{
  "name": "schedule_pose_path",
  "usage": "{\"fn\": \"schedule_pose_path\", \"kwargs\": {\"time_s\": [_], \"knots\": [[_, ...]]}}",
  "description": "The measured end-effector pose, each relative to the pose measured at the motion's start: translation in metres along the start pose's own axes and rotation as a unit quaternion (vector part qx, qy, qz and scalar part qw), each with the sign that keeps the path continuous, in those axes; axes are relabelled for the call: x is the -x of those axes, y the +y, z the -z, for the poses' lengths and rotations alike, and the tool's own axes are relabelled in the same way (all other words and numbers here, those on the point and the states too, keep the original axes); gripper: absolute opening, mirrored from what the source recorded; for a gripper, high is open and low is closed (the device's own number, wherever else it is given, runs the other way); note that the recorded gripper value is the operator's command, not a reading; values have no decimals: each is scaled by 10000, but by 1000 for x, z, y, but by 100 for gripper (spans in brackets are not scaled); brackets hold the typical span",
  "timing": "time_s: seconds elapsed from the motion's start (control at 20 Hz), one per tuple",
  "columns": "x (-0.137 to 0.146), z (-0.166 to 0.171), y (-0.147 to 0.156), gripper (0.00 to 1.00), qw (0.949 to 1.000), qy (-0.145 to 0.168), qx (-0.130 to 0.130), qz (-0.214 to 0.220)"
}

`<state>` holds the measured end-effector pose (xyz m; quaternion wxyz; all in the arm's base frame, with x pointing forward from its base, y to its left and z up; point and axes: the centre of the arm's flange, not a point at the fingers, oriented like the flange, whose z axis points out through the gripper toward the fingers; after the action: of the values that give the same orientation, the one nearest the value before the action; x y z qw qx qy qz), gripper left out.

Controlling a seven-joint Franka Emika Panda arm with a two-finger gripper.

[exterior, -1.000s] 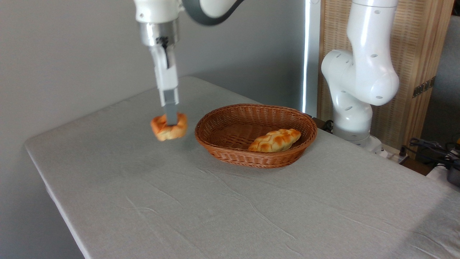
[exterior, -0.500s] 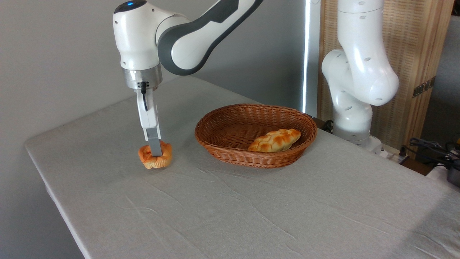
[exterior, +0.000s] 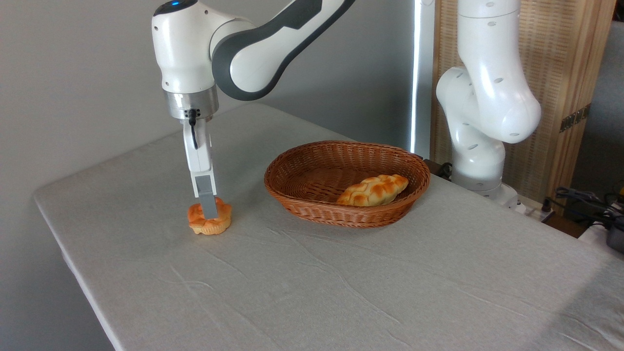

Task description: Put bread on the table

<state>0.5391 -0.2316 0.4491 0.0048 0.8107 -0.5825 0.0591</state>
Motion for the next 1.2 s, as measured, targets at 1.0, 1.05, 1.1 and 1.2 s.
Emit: {"fn": "schedule_pose_path", "kwargs": {"time_s": [1.0, 1.05, 1.1, 1.2], "knots": [[164, 211, -62, 100, 9716, -110, 134, 2361], [164, 211, -62, 100, 9716, -108, 131, 2360], [163, 212, -62, 100, 9717, -102, 122, 2359], [163, 214, -62, 100, 9716, -94, 111, 2360]]}}
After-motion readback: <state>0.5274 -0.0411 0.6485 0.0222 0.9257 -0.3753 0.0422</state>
